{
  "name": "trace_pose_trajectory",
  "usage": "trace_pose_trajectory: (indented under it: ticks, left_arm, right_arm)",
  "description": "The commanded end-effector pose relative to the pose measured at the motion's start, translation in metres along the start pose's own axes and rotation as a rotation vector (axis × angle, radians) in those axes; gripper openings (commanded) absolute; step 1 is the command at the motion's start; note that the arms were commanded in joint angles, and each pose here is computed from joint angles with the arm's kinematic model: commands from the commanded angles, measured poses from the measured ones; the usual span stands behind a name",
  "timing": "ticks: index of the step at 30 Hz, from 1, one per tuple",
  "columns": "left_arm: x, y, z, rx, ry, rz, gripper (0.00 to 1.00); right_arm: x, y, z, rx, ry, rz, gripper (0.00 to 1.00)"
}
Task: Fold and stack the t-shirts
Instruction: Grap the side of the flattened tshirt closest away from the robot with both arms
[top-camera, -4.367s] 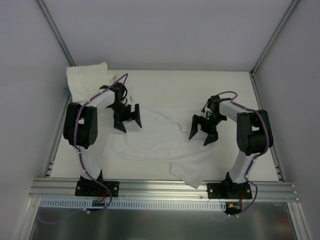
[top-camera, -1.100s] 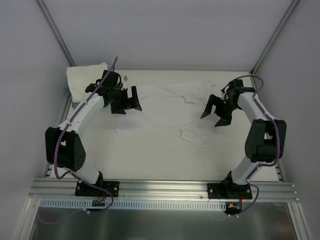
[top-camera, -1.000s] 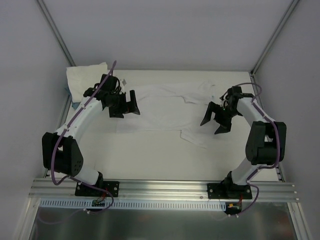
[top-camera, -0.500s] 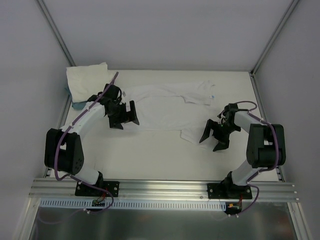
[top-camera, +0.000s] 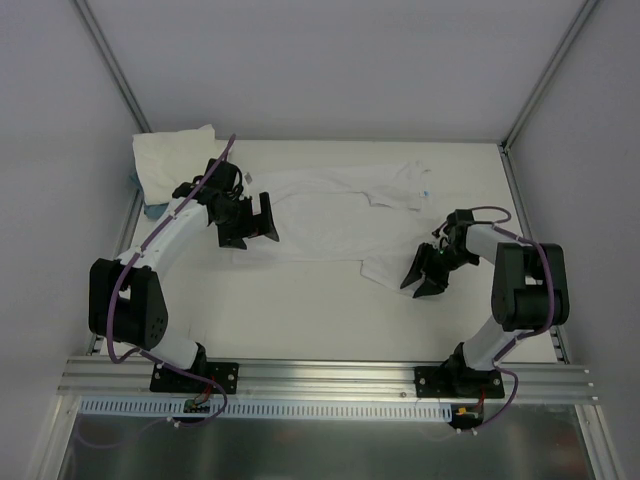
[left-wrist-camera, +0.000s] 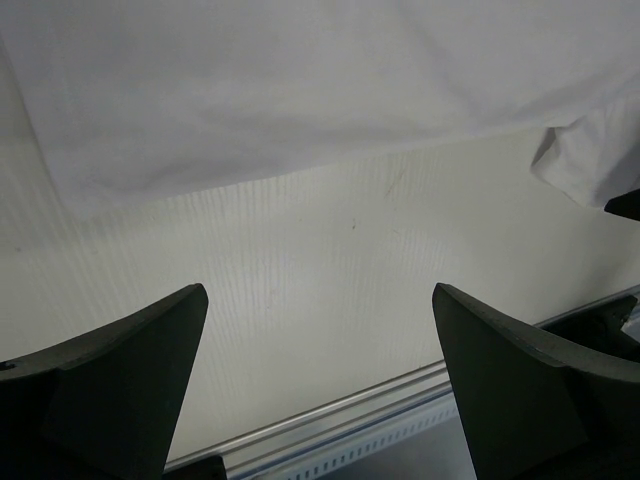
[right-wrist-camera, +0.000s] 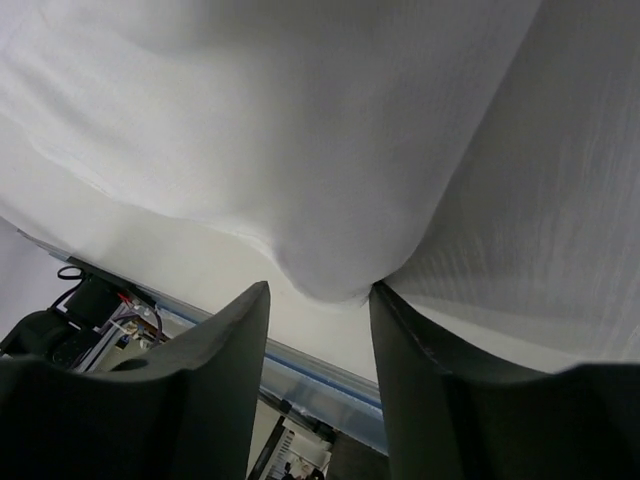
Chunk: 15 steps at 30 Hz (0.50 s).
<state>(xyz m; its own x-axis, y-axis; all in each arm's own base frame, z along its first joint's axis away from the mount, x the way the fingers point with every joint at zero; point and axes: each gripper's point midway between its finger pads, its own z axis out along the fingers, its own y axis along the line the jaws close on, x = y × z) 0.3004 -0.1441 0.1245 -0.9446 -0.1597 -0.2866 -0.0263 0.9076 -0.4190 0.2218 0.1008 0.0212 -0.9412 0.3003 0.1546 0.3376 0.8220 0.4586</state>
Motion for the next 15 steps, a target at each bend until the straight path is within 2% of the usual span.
trace_pose_trajectory:
  ticks: [1, 2, 5, 6, 7, 12, 15]
  left_arm:
    - [-0.008, 0.001, -0.008, -0.014, -0.017, 0.028, 0.99]
    - [-0.008, 0.002, -0.008, -0.015, -0.017, 0.028, 0.98]
    - [-0.008, 0.004, -0.009, -0.026, -0.022, 0.034, 0.99]
    - [-0.007, 0.005, -0.010, -0.028, -0.020, 0.036, 0.99]
    - [-0.007, 0.006, -0.010, -0.036, -0.021, 0.045, 0.99]
    - [-0.014, 0.024, -0.015, -0.136, -0.062, 0.044, 0.99]
    - [-0.023, 0.052, -0.019, -0.279, -0.118, 0.033, 0.99]
  right_arm:
    - [-0.023, 0.004, 0.005, 0.005, -0.058, -0.051, 0.47]
    - [-0.025, 0.005, 0.005, 0.005, -0.061, -0.053, 0.35]
    - [-0.034, 0.008, 0.004, 0.008, -0.074, -0.061, 0.18]
    - [-0.036, 0.007, 0.003, 0.014, -0.079, -0.062, 0.04]
    - [-0.039, 0.009, 0.001, 0.014, -0.087, -0.064, 0.00]
    - [-0.042, 0.016, -0.010, 0.014, -0.109, -0.072, 0.00]
    - [-0.044, 0.022, -0.019, 0.010, -0.125, -0.081, 0.00]
